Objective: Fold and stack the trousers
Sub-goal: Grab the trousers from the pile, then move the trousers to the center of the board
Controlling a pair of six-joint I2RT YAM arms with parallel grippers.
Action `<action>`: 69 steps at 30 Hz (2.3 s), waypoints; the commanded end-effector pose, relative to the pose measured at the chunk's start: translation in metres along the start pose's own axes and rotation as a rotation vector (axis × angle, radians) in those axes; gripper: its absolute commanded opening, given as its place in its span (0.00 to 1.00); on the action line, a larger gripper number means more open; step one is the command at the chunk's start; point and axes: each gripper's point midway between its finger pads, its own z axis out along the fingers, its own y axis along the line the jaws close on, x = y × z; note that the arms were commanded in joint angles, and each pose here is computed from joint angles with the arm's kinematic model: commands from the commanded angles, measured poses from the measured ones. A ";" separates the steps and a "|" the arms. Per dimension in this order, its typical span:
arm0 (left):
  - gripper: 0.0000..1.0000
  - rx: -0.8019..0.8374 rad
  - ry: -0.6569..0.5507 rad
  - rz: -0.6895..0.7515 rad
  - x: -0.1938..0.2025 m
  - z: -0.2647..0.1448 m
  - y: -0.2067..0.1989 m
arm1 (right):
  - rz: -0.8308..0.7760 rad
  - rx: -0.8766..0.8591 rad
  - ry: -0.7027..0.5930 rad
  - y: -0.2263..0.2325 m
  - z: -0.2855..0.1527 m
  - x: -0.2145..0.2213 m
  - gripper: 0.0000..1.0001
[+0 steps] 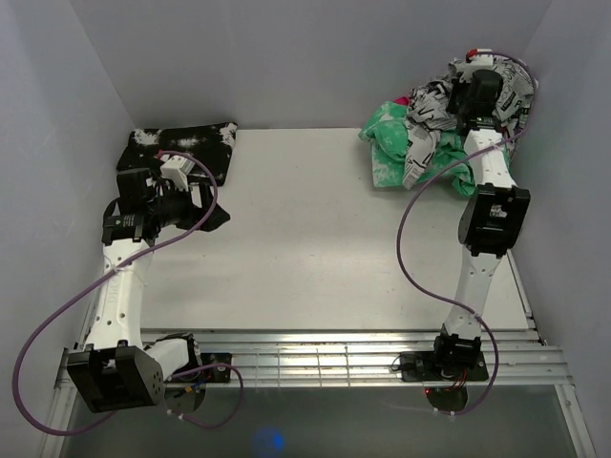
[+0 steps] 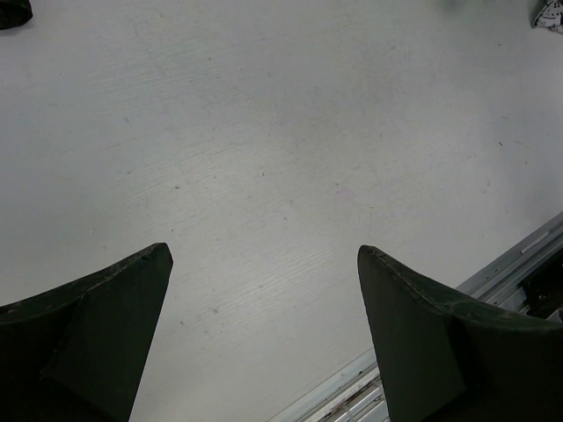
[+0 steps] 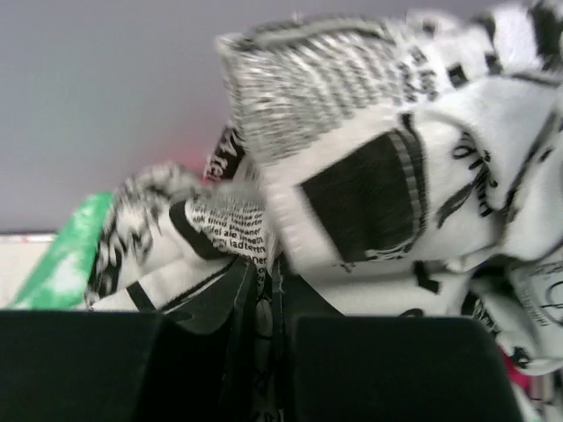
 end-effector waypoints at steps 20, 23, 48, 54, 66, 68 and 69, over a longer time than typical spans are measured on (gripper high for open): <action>0.98 0.019 -0.113 -0.006 -0.040 -0.019 -0.020 | -0.048 -0.330 -0.804 0.078 -0.355 -0.358 0.08; 0.98 0.020 -0.120 -0.014 -0.043 -0.021 -0.022 | -0.038 -0.380 -0.851 0.089 -0.384 -0.370 0.08; 0.98 0.340 -0.442 0.473 -0.049 -0.066 -0.105 | 0.004 -1.150 -0.569 0.302 -0.441 -0.209 0.08; 0.98 0.426 -0.270 0.501 -0.012 -0.046 -0.095 | 0.008 -1.230 -0.316 0.351 -0.418 -0.109 0.08; 0.98 0.264 -0.268 0.429 -0.005 -0.038 -0.071 | 0.193 -1.251 0.032 0.470 -0.401 0.026 0.08; 0.98 0.232 -0.263 0.412 -0.004 -0.036 -0.064 | 0.204 -1.254 0.040 0.491 -0.408 0.028 0.08; 0.98 0.190 -0.250 0.403 -0.002 -0.034 -0.056 | 0.204 -1.252 0.060 0.500 -0.406 0.036 0.08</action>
